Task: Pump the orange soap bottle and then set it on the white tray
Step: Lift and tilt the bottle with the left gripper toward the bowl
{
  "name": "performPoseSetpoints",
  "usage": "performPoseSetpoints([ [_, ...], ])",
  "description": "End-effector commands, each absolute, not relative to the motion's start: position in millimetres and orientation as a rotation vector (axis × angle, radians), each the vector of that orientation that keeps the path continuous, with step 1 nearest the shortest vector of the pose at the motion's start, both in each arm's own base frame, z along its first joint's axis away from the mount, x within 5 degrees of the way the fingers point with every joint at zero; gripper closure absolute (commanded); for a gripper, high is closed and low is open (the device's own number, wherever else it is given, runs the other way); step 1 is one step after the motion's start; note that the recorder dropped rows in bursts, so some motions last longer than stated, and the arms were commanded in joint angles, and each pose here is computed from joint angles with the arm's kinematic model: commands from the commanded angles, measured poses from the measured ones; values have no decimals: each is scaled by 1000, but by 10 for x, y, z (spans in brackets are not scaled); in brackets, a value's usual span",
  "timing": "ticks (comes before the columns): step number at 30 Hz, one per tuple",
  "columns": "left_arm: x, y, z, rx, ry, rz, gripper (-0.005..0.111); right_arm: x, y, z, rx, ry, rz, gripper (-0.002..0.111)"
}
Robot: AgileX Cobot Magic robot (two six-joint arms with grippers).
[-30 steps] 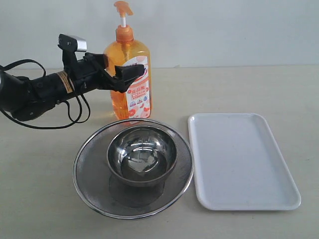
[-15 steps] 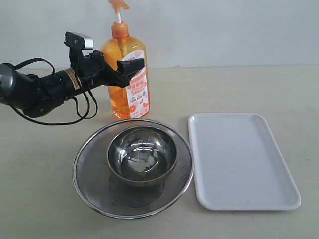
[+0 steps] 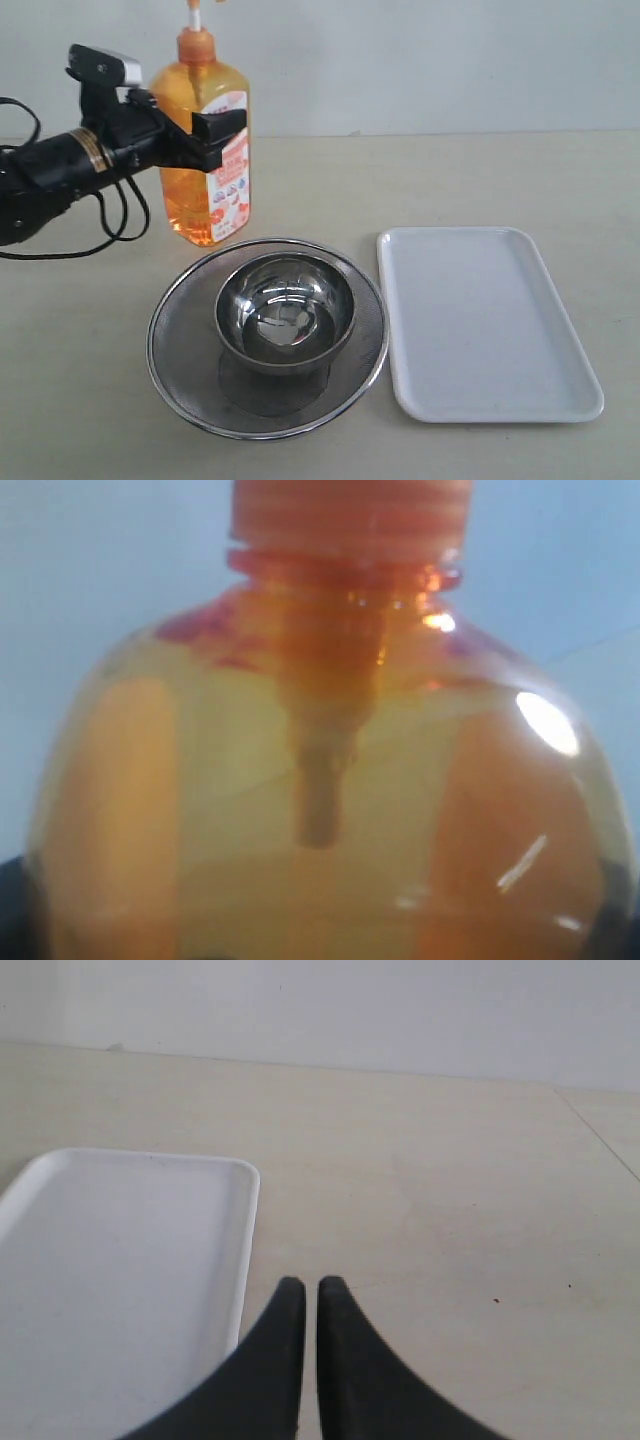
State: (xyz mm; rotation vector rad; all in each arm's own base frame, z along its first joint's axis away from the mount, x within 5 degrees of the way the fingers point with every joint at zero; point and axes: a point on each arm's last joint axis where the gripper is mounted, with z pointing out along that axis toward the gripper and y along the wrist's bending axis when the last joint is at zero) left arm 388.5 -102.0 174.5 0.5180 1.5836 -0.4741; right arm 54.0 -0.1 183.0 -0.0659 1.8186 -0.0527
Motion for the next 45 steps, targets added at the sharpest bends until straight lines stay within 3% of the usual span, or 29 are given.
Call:
performPoseSetpoints([
  [1, 3609, -787, 2221, 427, 1454, -423, 102, 540, -3, 1841, -65, 1805, -57, 106],
  [9, 2897, -593, 2446, 460, 1489, -256, 102, 540, -3, 1841, -65, 1805, -57, 106],
  [16, 2327, -492, 2290, 526, 1554, -91, 102, 540, -3, 1841, -65, 1805, -57, 106],
  [28, 2234, -802, 2053, 732, 1663, 115, 102, 540, -3, 1841, -65, 1805, -57, 106],
  [45, 2229, -886, 1934, 842, 1686, 127, 102, 540, -3, 1841, -65, 1805, -57, 106],
])
